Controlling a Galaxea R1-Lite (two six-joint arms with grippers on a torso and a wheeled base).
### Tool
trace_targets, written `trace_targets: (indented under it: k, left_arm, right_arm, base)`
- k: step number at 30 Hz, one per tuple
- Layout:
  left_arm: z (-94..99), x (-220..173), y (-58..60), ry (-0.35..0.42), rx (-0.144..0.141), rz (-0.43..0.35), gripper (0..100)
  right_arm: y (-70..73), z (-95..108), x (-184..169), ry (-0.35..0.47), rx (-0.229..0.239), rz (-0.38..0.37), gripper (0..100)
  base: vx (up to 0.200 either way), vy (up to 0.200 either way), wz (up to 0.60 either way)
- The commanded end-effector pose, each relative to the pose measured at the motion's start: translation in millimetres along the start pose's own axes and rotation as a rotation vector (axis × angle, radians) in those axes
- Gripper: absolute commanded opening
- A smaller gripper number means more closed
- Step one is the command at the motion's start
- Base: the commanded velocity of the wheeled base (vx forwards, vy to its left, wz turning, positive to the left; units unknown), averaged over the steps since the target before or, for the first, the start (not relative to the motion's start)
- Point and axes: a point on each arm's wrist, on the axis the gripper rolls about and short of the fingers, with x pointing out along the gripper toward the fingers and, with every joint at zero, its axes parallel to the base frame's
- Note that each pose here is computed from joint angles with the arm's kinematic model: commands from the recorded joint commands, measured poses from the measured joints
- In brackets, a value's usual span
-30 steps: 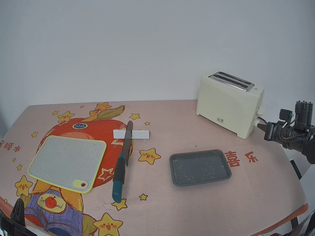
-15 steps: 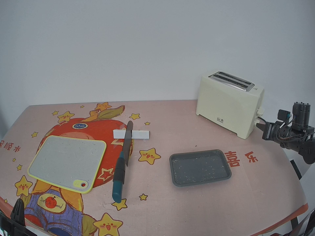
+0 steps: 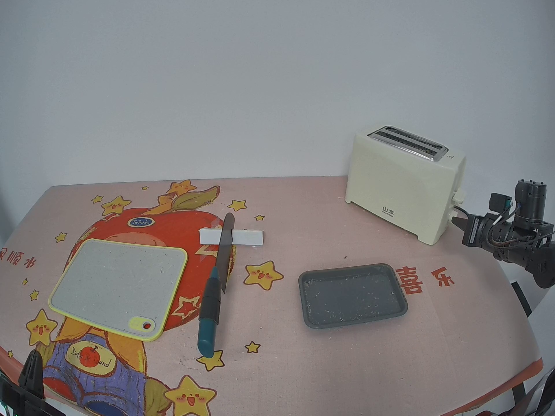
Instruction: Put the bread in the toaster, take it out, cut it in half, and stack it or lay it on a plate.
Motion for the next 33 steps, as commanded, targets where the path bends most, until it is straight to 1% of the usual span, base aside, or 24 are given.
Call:
trace_targets:
  k: [1,18,25,33]
  left_arm:
    - [-4.8,1.1,0.0,0.014,0.0,0.0,0]
    - [-5.0,1.1,-0.1,0.016,0.0,0.001,0]
    - [-4.8,1.2,-0.1,0.016,0.0,0.001,0]
    - [-4.8,1.2,0.0,0.016,0.0,-0.001,0]
  right_arm:
    - [-0.8,-0.4,1.9,0.003,0.003,-0.001,0]
    - [0.1,1.6,4.2,-0.003,-0.001,0.001,0]
    - [-1.6,-2.4,8.8,0.016,0.001,-0.004,0]
    - [-2.3,-3.0,9.4,0.019,0.002,-0.006,0]
  base:
    - [0.0,0.0,0.0]
    - [0.0,0.0,0.0]
    - [0.0,0.0,0.0]
    - [0.0,0.0,0.0]
